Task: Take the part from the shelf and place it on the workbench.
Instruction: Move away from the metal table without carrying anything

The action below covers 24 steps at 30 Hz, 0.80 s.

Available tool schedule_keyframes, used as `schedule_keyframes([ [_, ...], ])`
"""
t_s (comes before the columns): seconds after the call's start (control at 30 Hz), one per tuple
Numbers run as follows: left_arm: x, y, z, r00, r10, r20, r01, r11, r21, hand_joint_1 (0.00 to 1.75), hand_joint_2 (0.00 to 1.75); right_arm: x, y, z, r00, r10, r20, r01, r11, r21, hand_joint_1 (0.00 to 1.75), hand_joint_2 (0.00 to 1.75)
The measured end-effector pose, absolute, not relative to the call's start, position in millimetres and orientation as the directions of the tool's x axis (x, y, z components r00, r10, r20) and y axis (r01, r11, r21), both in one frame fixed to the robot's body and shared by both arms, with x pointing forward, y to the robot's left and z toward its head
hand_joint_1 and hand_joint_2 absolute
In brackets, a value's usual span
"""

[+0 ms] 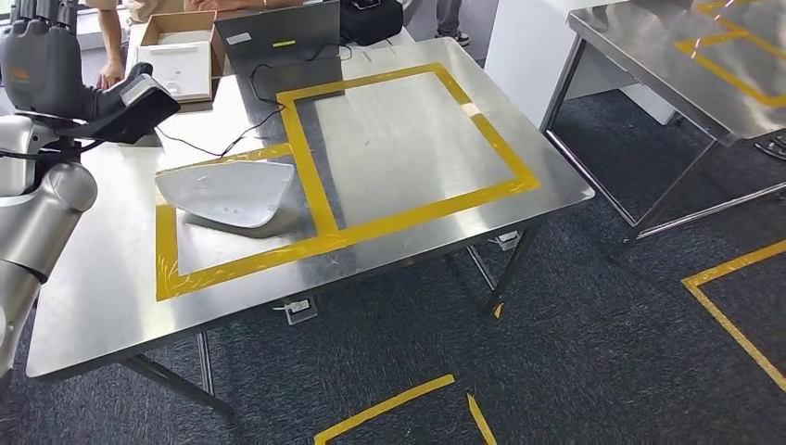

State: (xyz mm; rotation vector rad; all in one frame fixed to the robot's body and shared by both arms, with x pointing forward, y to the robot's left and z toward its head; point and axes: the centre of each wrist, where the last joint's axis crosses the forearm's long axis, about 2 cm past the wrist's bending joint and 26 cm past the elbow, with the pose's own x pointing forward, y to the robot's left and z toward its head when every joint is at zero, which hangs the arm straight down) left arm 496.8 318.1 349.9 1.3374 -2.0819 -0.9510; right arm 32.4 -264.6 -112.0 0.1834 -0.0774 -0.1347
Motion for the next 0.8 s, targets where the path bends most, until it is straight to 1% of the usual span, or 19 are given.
schedule_keyframes([
  [0.43, 493, 337, 350, -0.369, -0.929, -0.001, -0.591, 0.234, 0.772, 0.0, 0.0, 32, -266, -112, 0.988, -0.139, 0.068, 0.125, 0.976, 0.179, 0.0, 0.0],
  [0.53, 492, 338, 345, -0.366, -0.931, -0.007, -0.587, 0.225, 0.777, 0.0, 0.0, 32, -266, -112, 0.988, -0.141, 0.067, 0.127, 0.976, 0.178, 0.0, 0.0],
  [0.8, 492, 339, 347, -0.363, -0.931, -0.025, -0.598, 0.213, 0.772, 0.0, 0.0, 28, -267, -113, 0.986, -0.157, 0.062, 0.145, 0.975, 0.168, 0.0, 0.0],
])
